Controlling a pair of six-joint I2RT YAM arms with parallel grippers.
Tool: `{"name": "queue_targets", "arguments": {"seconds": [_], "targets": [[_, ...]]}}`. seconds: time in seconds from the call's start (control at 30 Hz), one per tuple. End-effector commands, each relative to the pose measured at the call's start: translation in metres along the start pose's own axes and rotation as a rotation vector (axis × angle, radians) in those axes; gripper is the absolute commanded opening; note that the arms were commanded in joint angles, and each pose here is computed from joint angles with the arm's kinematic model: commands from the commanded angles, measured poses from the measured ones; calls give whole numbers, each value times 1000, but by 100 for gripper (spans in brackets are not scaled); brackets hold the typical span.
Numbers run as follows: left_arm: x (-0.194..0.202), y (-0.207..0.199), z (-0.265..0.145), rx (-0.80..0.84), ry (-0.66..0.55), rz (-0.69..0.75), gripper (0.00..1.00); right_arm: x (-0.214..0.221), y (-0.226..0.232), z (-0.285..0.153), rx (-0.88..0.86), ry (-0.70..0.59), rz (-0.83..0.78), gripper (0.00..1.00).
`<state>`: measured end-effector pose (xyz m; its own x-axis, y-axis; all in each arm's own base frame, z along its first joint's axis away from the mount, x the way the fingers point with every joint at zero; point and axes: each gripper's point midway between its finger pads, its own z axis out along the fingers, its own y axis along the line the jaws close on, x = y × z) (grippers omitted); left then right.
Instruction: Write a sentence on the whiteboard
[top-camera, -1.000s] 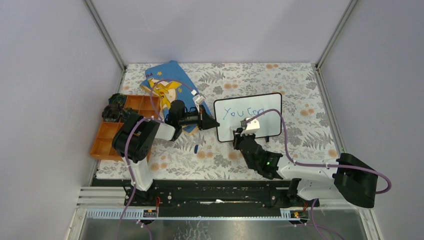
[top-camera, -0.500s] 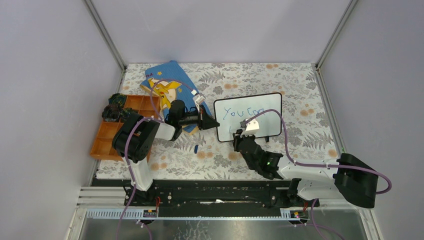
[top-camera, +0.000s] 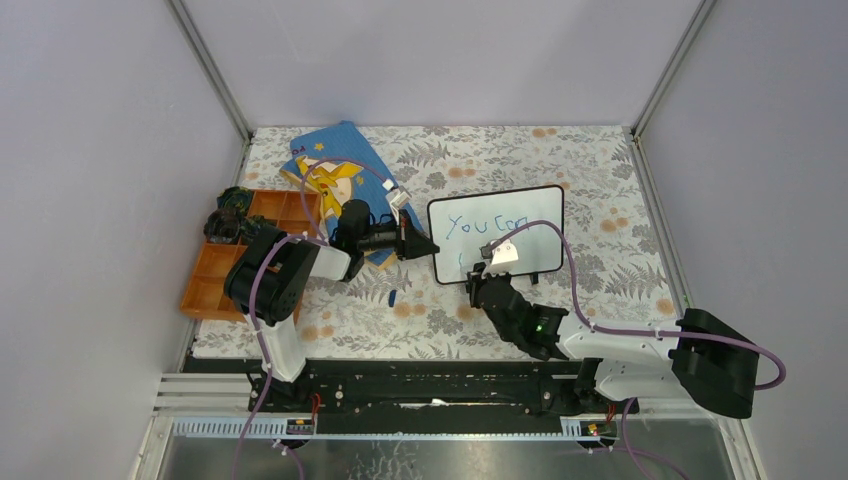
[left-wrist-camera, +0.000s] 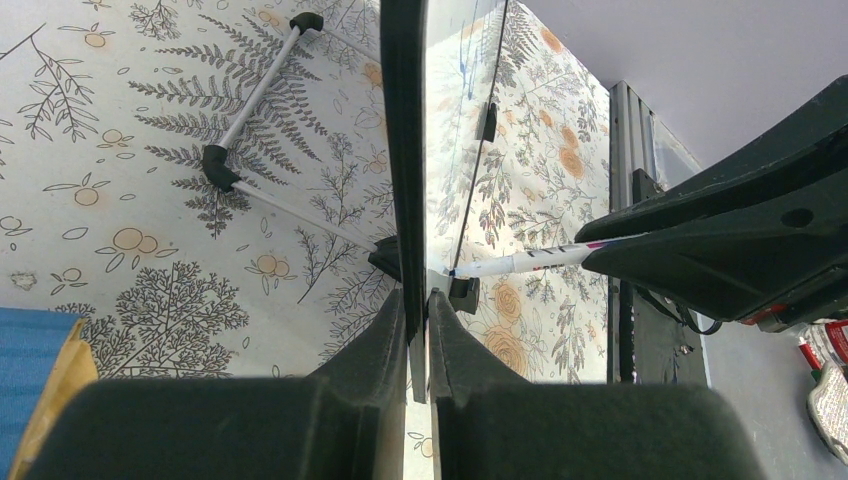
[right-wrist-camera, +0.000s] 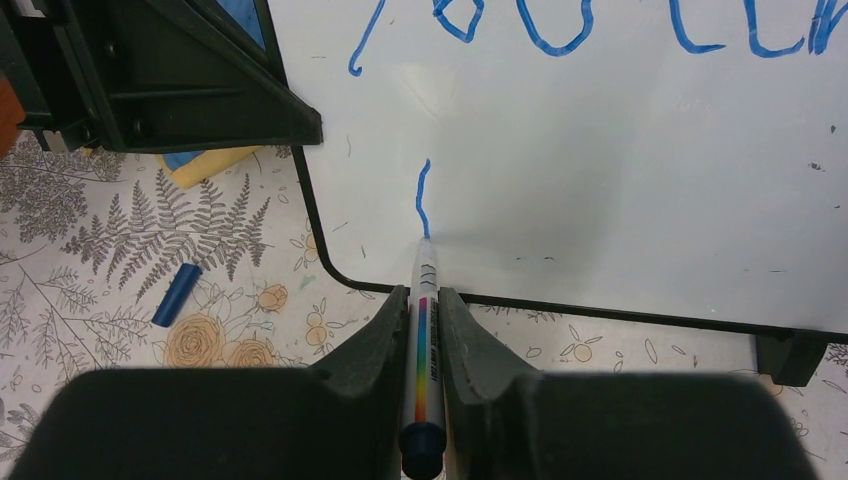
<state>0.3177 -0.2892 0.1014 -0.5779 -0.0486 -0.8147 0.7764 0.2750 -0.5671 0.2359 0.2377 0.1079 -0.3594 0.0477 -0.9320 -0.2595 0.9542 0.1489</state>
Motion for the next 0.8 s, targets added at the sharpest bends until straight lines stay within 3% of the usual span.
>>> {"name": "queue_targets", "arguments": {"seconds": [0.0,0.77], "targets": [[28,5,3,-29,73,-30,0,-13,1,1,4,-36,41,0],[28,4,3,-28,75,-29,0,-41,11,8,19,-100,21,0]]}}
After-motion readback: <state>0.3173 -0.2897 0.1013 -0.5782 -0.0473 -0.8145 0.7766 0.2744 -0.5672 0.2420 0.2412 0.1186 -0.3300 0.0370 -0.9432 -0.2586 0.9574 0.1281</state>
